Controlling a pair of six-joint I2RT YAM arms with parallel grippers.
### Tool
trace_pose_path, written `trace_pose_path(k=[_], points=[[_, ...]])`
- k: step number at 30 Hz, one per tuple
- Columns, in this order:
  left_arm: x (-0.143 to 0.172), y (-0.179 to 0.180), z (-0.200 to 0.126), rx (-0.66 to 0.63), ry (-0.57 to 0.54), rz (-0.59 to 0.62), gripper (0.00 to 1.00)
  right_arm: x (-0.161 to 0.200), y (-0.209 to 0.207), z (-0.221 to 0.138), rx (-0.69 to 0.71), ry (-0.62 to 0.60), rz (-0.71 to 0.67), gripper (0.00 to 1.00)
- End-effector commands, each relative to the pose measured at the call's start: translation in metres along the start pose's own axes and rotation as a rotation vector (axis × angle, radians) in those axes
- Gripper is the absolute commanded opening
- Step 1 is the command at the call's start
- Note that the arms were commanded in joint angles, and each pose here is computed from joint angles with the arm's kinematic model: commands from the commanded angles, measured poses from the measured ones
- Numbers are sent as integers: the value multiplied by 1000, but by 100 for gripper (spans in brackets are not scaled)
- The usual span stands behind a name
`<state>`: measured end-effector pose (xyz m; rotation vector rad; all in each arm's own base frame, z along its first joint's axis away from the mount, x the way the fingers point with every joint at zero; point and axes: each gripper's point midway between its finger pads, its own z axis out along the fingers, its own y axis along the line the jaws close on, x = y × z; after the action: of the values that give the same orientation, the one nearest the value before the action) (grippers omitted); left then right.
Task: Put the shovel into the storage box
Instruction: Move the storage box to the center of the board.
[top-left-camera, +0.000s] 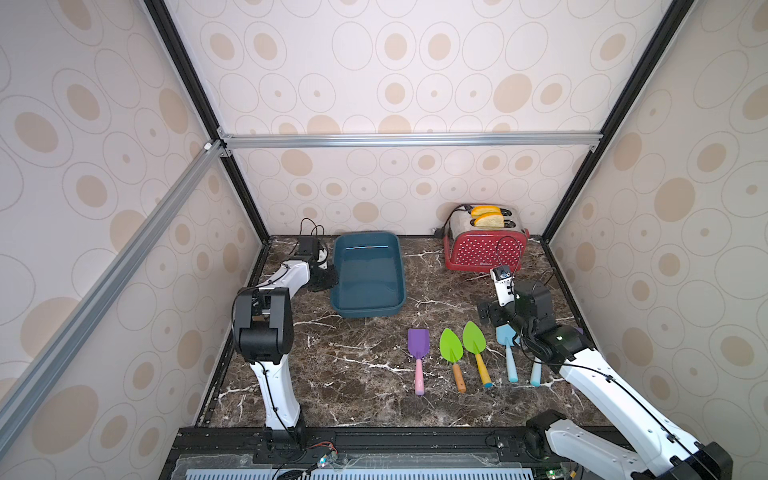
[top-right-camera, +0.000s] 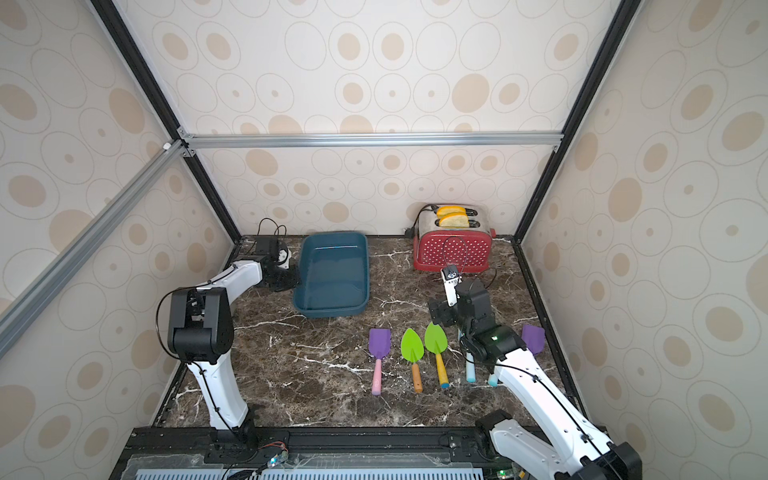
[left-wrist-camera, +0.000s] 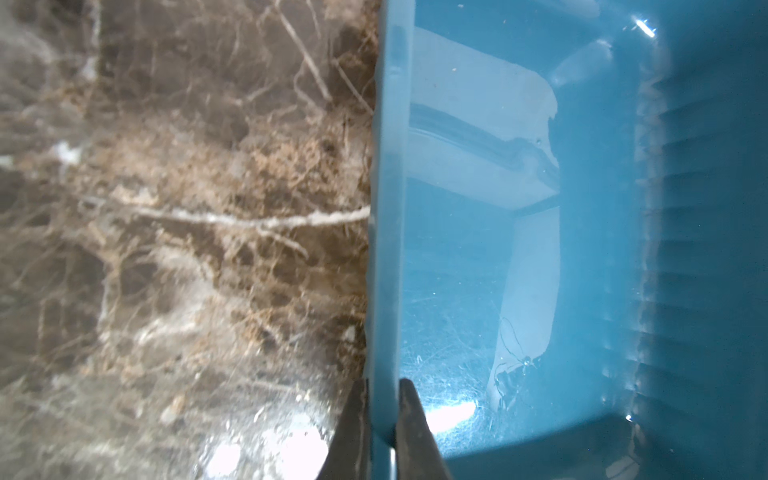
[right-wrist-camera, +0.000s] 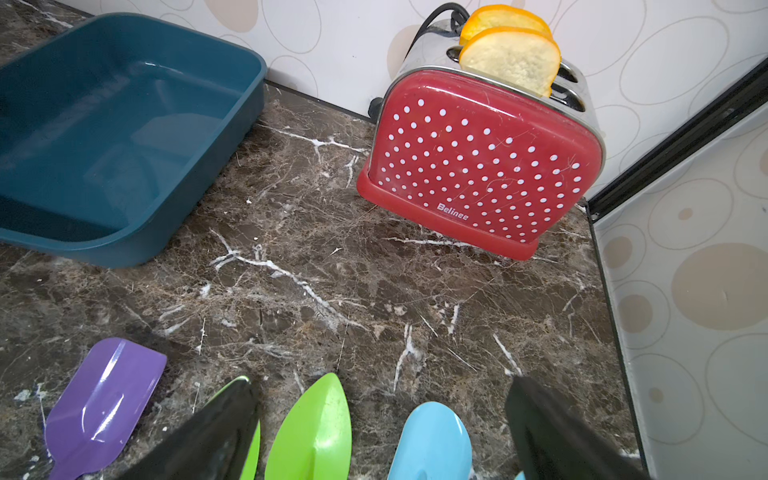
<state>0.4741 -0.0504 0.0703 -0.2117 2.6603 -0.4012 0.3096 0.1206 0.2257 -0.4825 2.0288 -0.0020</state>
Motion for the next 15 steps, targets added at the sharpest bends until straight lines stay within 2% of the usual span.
trace_pose_path(k=[1,11,15], points=[[20,2,-9,-34,37,19,7,-1,1,-3,-4,-15,6,100],[60,13,-27,-106,48,35,10,1,8,1,-36,-2,13,100],[62,20,-29,-144,32,45,11,4,12,5,-53,10,14,100]])
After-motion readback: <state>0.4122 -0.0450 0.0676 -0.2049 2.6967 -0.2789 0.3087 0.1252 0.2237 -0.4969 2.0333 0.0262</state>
